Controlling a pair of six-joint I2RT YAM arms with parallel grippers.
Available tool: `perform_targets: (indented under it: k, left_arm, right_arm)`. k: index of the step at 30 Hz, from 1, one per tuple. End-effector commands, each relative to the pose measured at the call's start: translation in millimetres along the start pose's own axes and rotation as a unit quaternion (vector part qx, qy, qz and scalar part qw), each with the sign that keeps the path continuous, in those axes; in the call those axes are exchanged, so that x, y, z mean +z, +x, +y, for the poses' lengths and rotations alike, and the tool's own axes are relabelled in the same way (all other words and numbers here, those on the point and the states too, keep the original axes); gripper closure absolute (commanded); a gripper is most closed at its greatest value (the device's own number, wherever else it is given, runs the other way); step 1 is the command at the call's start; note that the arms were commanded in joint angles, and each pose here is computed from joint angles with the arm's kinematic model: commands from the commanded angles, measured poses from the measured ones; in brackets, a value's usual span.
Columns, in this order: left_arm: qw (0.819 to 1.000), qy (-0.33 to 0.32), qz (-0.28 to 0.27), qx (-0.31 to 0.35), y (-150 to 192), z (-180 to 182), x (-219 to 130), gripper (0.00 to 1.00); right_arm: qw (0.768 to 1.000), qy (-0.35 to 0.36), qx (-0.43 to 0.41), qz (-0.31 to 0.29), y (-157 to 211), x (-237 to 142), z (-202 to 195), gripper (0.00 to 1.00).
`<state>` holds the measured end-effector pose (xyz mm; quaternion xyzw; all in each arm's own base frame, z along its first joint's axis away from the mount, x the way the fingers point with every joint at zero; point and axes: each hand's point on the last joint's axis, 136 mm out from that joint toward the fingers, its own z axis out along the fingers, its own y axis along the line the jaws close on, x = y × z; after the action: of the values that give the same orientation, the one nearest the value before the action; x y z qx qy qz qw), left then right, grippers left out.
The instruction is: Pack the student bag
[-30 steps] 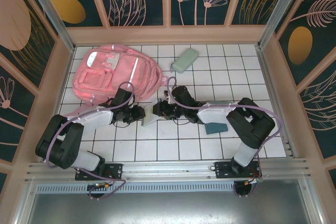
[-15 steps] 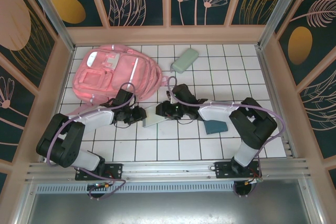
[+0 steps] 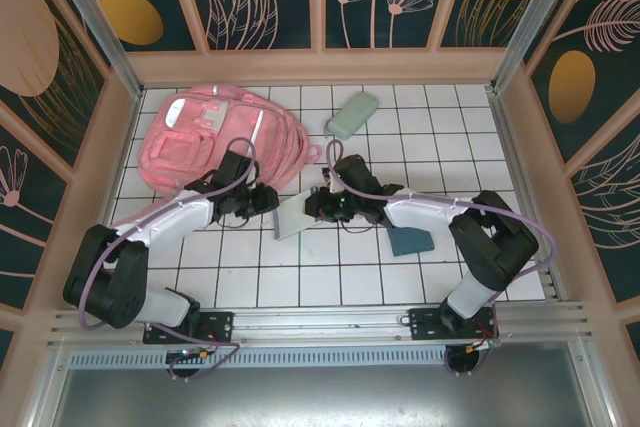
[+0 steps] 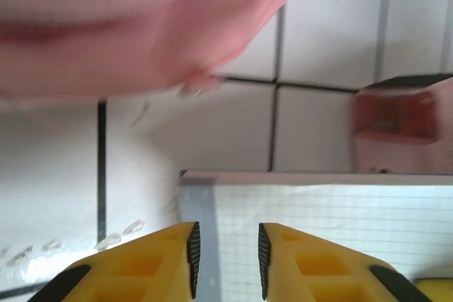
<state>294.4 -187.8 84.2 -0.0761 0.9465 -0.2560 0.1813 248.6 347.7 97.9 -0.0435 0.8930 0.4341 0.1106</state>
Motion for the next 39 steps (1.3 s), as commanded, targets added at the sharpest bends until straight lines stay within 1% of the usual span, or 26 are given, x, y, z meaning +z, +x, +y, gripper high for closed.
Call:
perform_targets:
  k: [1, 5, 8, 10, 12, 15, 17, 20, 22, 24, 27, 28, 32, 34, 35, 39]
  left_arm:
    - [0.995, -0.058, -0.058, 0.050, -49, -12, -27, 0.66]
    - [0.988, -0.100, -0.086, 0.080, -89, -17, -23, 0.63]
    - [0.980, -0.136, -0.094, 0.107, -113, -15, -11, 0.56]
    - [0.975, -0.158, -0.101, 0.122, -128, -14, -6, 0.54]
    - [0.969, -0.182, -0.097, 0.135, -138, -8, 6, 0.54]
    - [0.964, -0.198, -0.097, 0.149, -151, -8, 18, 0.54]
    - [0.962, -0.205, -0.092, 0.155, -155, -6, 28, 0.53]
    - [0.956, -0.234, -0.081, 0.160, -158, 5, 40, 0.53]
    - [0.951, -0.251, -0.071, 0.164, -157, 13, 48, 0.59]
    - [0.949, -0.262, -0.064, 0.166, -156, 19, 53, 0.68]
    - [0.947, -0.268, -0.074, 0.163, -161, 18, 50, 0.94]
    - [0.947, -0.268, -0.080, 0.160, -164, 16, 46, 1.00]
    - [0.949, -0.253, -0.117, 0.149, -182, -7, 19, 1.00]
    - [0.949, -0.242, -0.139, 0.145, -193, -19, 2, 1.00]
    - [0.949, -0.237, -0.149, 0.143, -198, -26, -7, 1.00]
    - [0.953, -0.201, -0.187, 0.126, -219, -49, -46, 1.00]
  right_arm:
    - [0.998, -0.029, -0.021, -0.048, -27, -29, 27, 1.00]
    - [0.997, -0.032, -0.027, -0.068, -37, -43, 31, 1.00]
    - [0.996, -0.030, -0.026, -0.079, -42, -52, 30, 1.00]
    - [0.996, -0.031, -0.026, -0.086, -44, -58, 29, 1.00]
    - [0.995, -0.031, -0.024, -0.094, -46, -64, 27, 1.00]
    - [0.994, -0.032, -0.022, -0.103, -48, -72, 24, 1.00]
    - [0.994, -0.032, -0.020, -0.105, -48, -75, 21, 1.00]
    - [0.992, -0.034, -0.019, -0.116, -52, -82, 19, 1.00]
    - [0.991, -0.037, -0.020, -0.129, -57, -86, 20, 1.00]
    - [0.988, -0.039, -0.018, -0.145, -62, -91, 18, 1.00]
    - [0.984, -0.050, -0.014, -0.169, -71, -97, 17, 1.00]
    - [0.983, -0.055, -0.015, -0.175, -74, -99, 18, 1.00]
    - [0.977, -0.070, -0.007, -0.201, -87, -103, 19, 1.00]
    - [0.978, -0.077, -0.007, -0.195, -90, -100, 23, 1.00]
    - [0.977, -0.079, -0.005, -0.200, -99, -104, 19, 1.00]
    - [0.972, -0.112, -0.008, -0.208, -116, -102, 29, 1.00]
